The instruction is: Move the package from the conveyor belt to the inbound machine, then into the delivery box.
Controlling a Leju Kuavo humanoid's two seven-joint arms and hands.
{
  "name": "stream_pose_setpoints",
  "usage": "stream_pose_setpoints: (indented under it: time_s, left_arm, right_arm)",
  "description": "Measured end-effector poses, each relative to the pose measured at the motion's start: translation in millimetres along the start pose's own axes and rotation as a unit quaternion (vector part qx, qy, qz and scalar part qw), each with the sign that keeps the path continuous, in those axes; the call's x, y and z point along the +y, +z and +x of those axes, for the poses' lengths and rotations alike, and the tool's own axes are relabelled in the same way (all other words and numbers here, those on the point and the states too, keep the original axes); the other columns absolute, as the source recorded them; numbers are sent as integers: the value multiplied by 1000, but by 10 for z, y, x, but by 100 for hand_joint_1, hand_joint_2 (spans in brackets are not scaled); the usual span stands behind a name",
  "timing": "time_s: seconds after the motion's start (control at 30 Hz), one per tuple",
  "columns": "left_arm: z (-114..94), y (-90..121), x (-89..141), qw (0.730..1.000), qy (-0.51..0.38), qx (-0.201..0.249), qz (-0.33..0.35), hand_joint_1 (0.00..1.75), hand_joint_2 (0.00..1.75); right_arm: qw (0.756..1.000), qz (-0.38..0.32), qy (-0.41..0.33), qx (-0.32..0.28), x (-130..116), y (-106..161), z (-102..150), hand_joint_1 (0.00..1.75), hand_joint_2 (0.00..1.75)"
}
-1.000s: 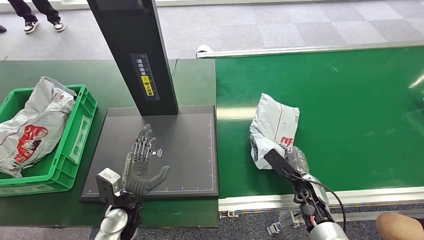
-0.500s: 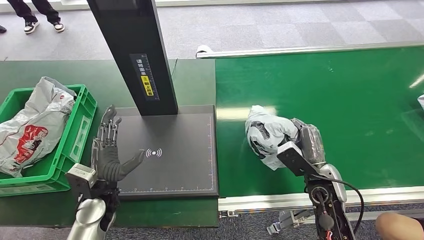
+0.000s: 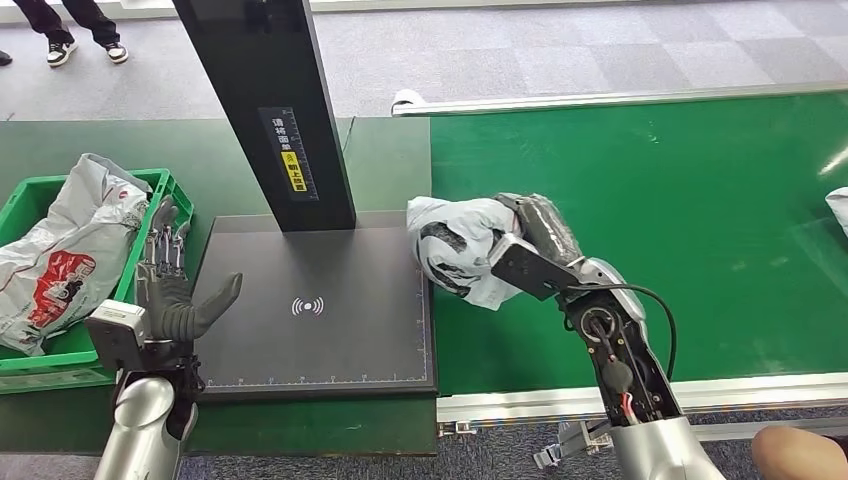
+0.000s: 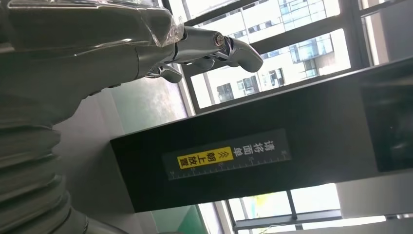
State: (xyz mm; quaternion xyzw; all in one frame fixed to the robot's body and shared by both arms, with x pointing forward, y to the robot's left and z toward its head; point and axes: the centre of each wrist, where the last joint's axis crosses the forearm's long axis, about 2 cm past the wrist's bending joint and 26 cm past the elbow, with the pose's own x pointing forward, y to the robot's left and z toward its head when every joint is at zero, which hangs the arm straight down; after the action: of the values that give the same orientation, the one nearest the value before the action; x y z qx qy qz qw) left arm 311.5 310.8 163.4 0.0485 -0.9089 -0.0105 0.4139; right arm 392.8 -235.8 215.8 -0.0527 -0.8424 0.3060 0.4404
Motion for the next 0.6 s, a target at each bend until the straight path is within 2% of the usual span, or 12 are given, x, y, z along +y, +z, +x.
stream_pose_setpoints:
  time_s: [0.07, 0.2, 0.6]
  left_arm:
    - [-35, 2, 38, 1000, -3, 6, 5, 0, 175]
    - [-67, 4, 63, 1000, -4, 13, 10, 0, 175]
    - [-121, -38, 70, 1000, -3, 23, 12, 0, 175]
  right_arm:
    - [999, 35, -11, -8, 113, -191, 52, 175, 175]
    - [997, 73, -21, -17, 270, -402, 141, 175, 175]
    - [990, 129, -46, -18, 512, -679, 277, 175, 175]
